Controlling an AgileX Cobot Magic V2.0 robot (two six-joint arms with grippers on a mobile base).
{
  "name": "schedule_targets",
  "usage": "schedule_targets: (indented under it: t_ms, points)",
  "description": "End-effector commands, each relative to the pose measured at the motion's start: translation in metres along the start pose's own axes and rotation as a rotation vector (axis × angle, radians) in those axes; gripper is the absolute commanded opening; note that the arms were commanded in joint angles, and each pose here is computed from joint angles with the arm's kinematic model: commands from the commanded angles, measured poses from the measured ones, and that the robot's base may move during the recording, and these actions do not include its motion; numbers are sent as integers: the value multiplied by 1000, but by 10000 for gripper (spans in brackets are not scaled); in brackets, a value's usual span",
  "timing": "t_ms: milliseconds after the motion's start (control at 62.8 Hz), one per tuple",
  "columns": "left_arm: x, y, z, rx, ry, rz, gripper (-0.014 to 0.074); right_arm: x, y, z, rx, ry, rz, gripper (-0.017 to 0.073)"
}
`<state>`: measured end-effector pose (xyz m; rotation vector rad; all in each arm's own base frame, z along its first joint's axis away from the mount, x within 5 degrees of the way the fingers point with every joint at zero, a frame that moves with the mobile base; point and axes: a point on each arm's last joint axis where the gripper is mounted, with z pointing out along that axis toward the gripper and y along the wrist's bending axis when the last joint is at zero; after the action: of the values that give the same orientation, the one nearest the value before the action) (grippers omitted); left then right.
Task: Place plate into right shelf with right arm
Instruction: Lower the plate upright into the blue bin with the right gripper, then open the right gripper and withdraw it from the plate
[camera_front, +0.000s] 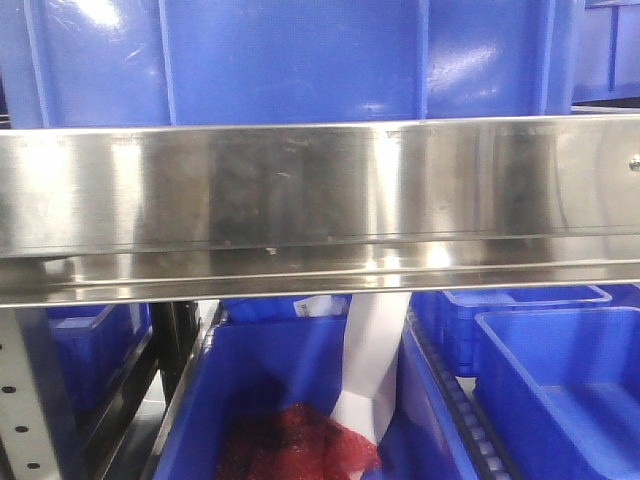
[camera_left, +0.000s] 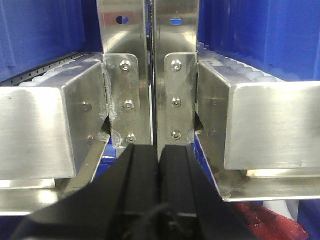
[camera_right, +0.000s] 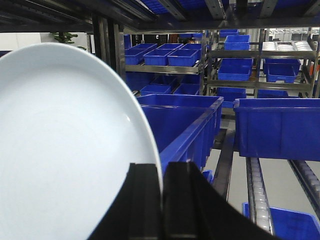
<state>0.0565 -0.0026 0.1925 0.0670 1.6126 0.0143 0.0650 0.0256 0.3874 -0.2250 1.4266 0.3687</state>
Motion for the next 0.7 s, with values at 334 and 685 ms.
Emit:
schedule_targets:
  t_ms: [334, 685]
  points:
    - [-5, 2, -1, -17, -82, -6, -47, -81, 6, 36, -5, -115, -20, 55]
    - [-5, 2, -1, -17, -82, -6, -47, -121, 30, 166, -82, -34, -65, 55]
